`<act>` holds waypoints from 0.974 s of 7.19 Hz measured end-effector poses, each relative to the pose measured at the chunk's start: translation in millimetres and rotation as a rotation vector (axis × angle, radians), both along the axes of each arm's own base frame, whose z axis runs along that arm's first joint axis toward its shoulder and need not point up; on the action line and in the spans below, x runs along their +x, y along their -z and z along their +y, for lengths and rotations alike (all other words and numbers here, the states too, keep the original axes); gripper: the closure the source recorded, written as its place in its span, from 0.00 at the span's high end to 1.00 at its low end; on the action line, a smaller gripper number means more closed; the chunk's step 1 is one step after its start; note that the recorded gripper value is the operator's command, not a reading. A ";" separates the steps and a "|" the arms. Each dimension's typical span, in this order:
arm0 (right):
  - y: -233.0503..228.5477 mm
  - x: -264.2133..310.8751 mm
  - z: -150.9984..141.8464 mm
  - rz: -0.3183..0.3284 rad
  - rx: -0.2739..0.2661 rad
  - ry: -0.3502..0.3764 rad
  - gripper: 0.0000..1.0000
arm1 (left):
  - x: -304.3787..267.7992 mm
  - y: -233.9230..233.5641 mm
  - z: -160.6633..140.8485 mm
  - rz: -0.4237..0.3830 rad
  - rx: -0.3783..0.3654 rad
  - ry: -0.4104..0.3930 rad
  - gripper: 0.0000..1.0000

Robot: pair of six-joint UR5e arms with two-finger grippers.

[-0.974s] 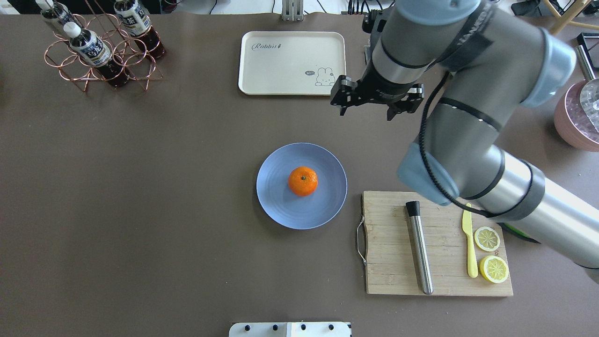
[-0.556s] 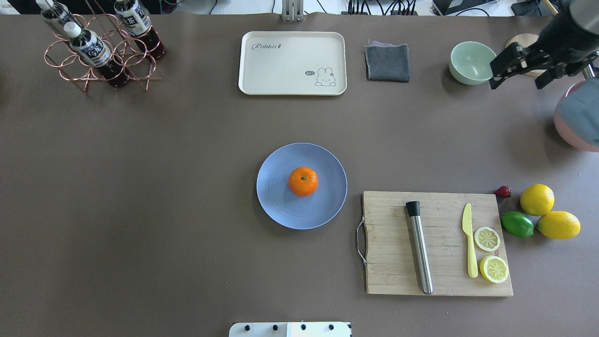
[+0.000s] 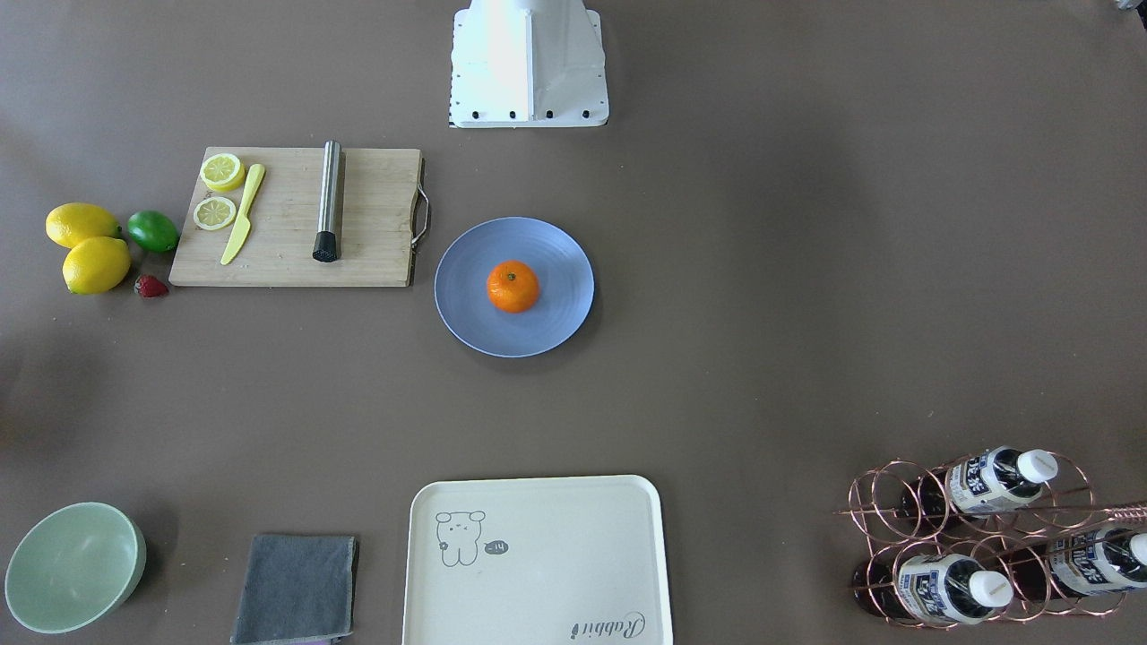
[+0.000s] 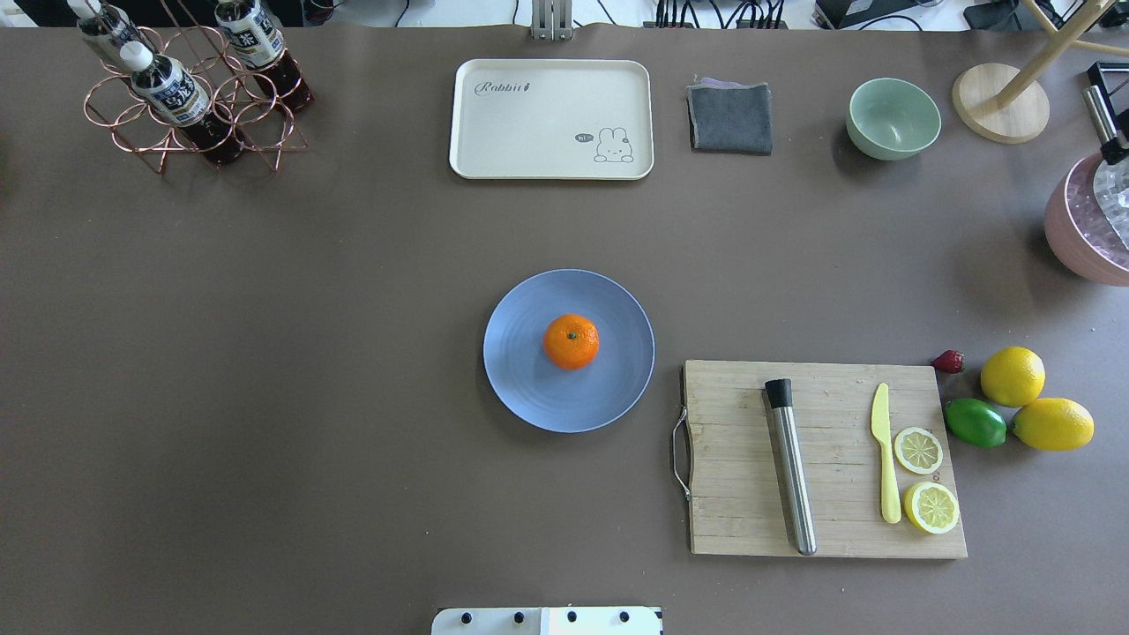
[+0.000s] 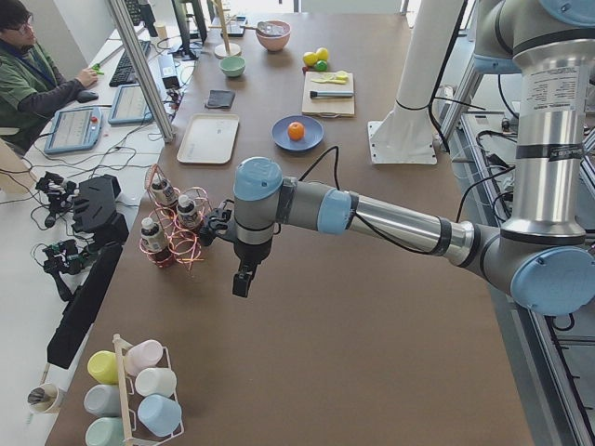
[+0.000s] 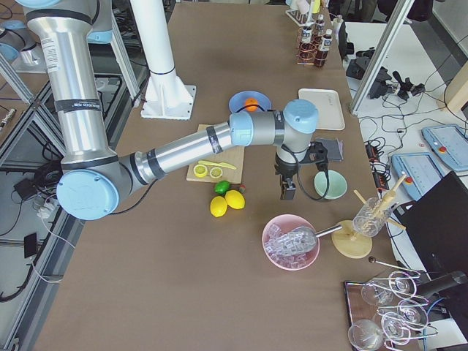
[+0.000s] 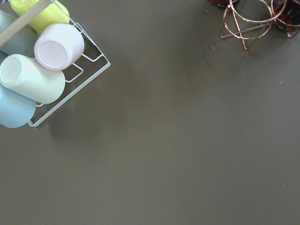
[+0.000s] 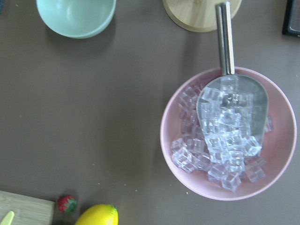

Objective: Pick orange to plate

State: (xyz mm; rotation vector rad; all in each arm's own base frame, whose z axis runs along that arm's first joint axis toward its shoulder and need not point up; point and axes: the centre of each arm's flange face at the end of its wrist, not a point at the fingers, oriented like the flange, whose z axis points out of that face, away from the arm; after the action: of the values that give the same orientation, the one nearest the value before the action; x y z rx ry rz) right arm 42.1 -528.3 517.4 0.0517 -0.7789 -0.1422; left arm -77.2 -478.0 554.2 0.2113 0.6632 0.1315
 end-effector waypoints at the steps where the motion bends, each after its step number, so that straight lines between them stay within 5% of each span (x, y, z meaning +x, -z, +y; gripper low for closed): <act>1: -33.8 19.2 10.4 0.003 -0.014 0.017 1.00 | 0.0 -17.3 -0.9 0.000 -0.031 0.000 0.98; 3: -78.6 39.0 22.0 0.003 -0.052 0.018 1.00 | -0.2 -49.6 6.8 0.001 -0.090 0.001 0.98; 7: -114.2 54.3 23.3 0.008 -0.035 -0.018 1.00 | -0.3 -60.9 12.2 0.001 -0.107 0.001 0.98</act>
State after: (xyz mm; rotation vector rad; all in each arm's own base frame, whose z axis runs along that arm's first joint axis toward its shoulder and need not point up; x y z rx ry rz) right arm 96.4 -505.0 631.6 0.0250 -0.7725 -0.1120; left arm -77.5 -465.8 615.1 0.1084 0.6695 0.0943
